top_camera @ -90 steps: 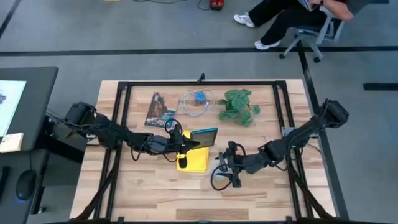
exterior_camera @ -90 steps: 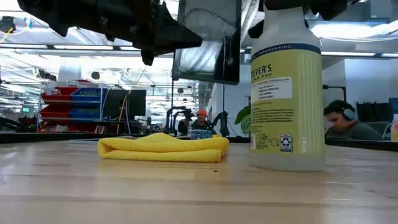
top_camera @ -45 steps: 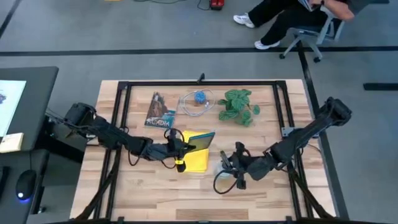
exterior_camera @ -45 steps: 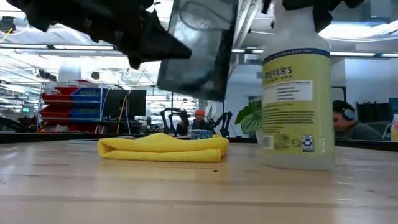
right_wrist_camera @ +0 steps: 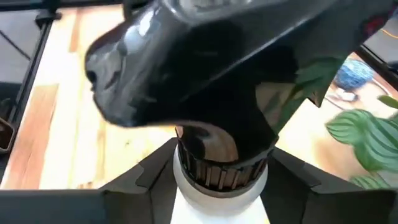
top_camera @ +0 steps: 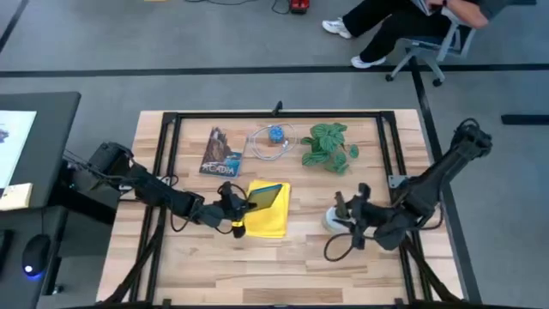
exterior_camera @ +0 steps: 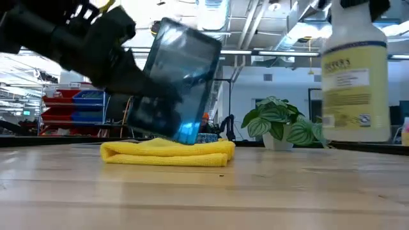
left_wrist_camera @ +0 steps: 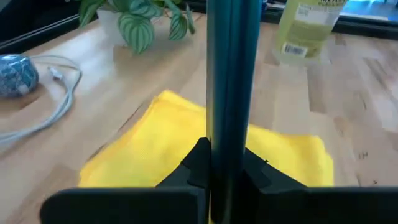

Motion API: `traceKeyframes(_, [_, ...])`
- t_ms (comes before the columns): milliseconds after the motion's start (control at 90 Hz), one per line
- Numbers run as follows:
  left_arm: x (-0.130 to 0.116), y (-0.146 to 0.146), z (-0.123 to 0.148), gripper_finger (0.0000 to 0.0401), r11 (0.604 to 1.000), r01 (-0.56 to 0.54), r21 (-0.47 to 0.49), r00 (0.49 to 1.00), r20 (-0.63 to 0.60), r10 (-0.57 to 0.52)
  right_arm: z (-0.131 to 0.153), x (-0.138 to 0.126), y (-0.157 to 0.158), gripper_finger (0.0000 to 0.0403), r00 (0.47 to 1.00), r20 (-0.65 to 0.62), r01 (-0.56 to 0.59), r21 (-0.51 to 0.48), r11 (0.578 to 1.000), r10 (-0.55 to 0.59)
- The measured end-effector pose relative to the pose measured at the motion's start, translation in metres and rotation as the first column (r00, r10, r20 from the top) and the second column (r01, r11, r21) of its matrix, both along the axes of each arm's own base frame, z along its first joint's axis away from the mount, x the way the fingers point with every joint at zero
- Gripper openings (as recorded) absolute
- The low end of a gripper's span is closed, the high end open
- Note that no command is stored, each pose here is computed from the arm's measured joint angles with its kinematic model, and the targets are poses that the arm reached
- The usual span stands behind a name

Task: Clean tablet
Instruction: Spray the front of the tablet using the cleaning bottle

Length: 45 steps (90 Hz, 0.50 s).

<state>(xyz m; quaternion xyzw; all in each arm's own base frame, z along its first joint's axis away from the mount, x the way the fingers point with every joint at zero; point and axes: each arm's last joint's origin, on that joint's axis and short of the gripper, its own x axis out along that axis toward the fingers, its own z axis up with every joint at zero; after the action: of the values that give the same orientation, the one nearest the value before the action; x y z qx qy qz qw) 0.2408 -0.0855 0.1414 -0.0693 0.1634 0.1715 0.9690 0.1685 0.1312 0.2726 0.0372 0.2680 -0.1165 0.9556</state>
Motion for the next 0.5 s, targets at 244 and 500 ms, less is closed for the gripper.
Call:
traceKeyframes(244, [-0.0004, -0.0001, -0.0001, 0.0009, 1.0, 0.004, 0.001, 1.0, 0.004, -0.004, -0.0041, -0.0032, -0.0046, 0.0236, 0.998, -0.062, 0.002, -0.034, 0.999, -0.004])
traceKeyframes(500, [-0.0006, -0.0006, -0.0002, 0.0009, 1.0, 0.006, 0.0, 1.0, 0.003, -0.006, 0.0032, -0.0089, -0.0079, 0.0239, 0.987, -0.157, -0.034, -0.011, 0.999, 0.032])
